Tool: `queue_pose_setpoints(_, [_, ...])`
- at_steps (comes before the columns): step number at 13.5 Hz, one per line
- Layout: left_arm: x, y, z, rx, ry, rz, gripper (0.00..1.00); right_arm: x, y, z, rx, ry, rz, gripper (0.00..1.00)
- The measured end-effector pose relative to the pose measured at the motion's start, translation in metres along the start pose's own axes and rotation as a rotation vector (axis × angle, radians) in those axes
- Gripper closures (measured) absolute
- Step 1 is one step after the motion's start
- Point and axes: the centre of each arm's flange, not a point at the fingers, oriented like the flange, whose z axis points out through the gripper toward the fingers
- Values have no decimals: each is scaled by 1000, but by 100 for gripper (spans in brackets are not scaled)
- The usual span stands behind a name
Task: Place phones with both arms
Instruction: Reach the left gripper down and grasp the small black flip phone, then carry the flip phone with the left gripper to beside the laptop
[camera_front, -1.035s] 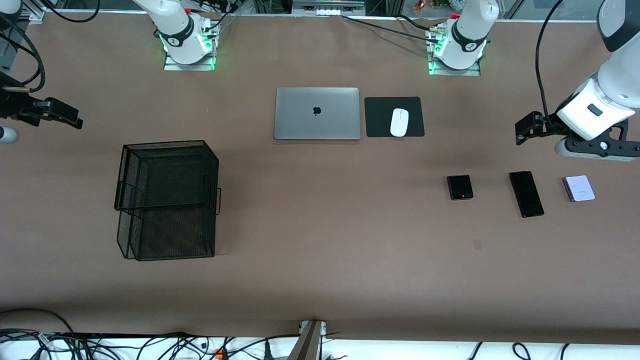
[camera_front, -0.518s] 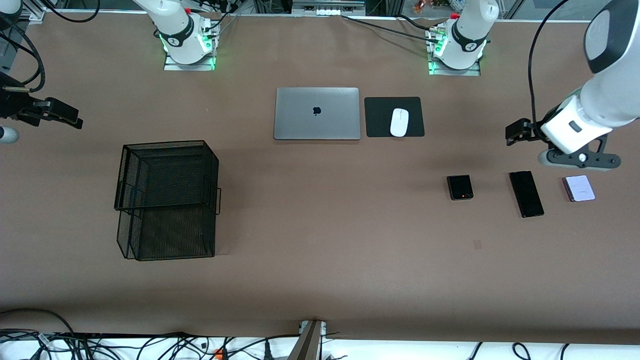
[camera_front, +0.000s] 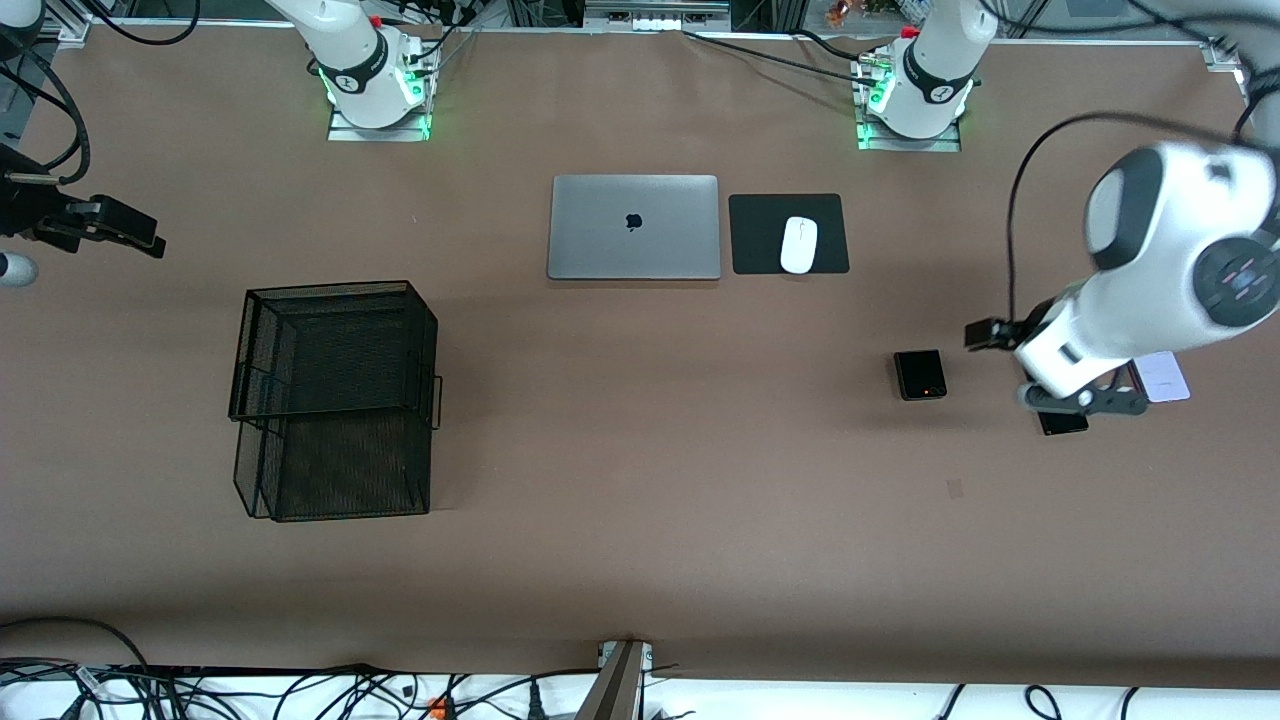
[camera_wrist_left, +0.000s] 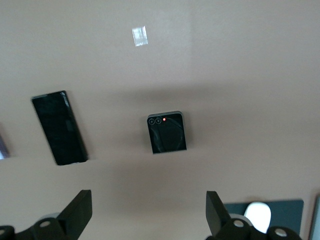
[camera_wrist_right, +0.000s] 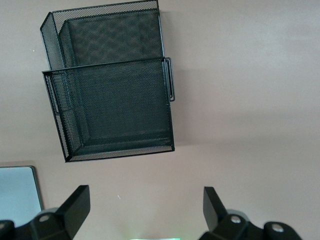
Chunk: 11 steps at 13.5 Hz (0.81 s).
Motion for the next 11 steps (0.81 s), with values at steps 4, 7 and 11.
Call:
queue_pose_setpoints(4, [11, 3, 91, -4, -7, -41, 0, 0, -1, 0, 0, 2, -1, 0])
queue_pose_setpoints(7, [1, 13, 147, -14, 46, -38, 0, 0, -3, -1, 0, 4, -6, 0])
queue_pose_setpoints(11, [-27, 22, 212, -39, 186, -30, 0, 0, -4, -1, 0, 4, -8, 0])
